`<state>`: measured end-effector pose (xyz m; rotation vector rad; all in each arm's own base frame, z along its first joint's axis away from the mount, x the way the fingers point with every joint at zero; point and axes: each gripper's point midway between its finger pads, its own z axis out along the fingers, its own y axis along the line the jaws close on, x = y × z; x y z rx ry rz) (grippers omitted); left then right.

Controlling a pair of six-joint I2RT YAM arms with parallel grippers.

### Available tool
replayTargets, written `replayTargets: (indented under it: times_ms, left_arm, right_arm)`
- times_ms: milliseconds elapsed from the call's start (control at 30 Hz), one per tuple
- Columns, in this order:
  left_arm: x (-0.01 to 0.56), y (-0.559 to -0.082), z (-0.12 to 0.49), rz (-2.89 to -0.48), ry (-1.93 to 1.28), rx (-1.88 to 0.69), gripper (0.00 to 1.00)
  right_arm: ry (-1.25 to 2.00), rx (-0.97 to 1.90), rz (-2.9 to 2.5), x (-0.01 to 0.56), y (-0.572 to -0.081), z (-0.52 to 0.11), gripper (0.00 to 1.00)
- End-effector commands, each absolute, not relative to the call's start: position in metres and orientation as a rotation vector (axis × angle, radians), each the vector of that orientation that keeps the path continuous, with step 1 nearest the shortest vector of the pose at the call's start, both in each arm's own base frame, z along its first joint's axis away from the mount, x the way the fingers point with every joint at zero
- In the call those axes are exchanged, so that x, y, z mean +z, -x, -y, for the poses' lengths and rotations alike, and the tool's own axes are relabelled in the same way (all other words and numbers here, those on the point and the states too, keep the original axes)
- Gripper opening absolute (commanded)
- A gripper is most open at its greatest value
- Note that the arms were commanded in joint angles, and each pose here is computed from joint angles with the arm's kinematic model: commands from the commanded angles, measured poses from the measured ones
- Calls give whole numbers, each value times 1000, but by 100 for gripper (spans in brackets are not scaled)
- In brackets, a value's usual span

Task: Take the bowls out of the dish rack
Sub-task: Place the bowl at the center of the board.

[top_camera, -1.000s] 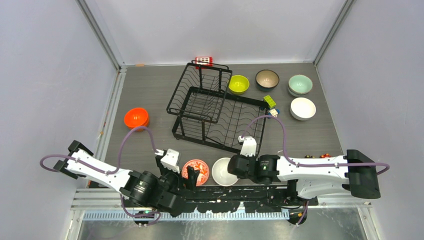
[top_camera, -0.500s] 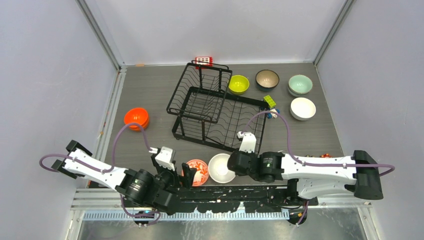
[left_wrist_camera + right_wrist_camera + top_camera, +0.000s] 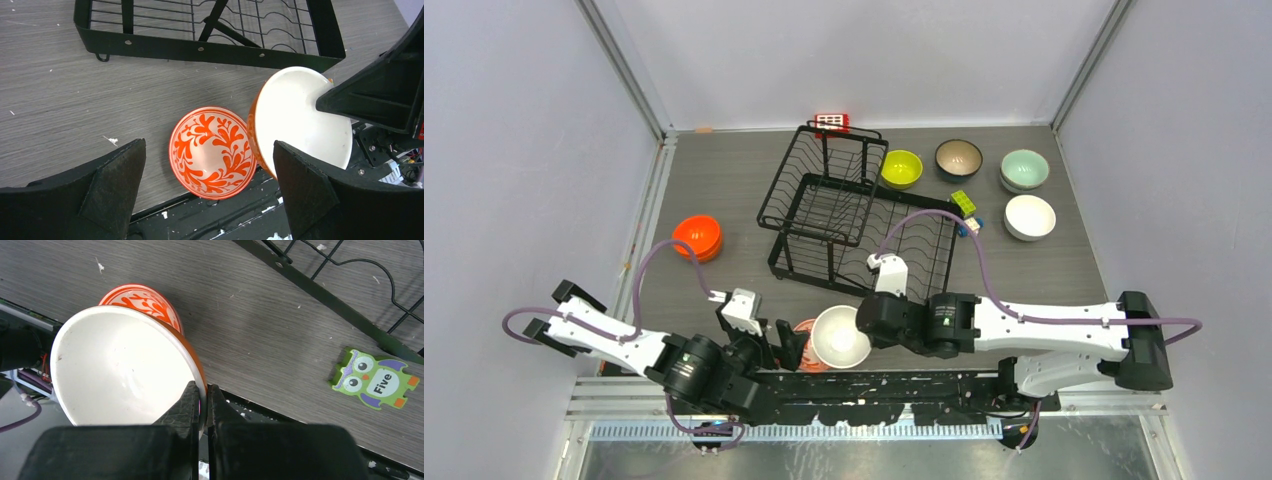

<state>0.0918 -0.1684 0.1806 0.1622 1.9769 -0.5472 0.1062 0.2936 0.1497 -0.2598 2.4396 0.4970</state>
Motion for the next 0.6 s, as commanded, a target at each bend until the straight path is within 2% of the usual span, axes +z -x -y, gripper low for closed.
replayTargets:
  times_ms: [0, 133, 300, 567]
  left_arm:
    - [183, -98, 161, -1954, -95, -569, 99]
    - [182, -99, 159, -1955, -90, -569, 99]
    - [181, -102, 156, -1939, -101, -546, 100]
    - [170, -96, 165, -1952, -171, -506, 100]
  right_arm:
    - [174, 574, -2365, 173, -114, -293, 1]
    - [128, 536, -2353, 168, -116, -270, 1]
    - [96, 470, -2411, 131, -111, -248, 1]
    - [40, 467, -2435, 99, -116, -243, 1]
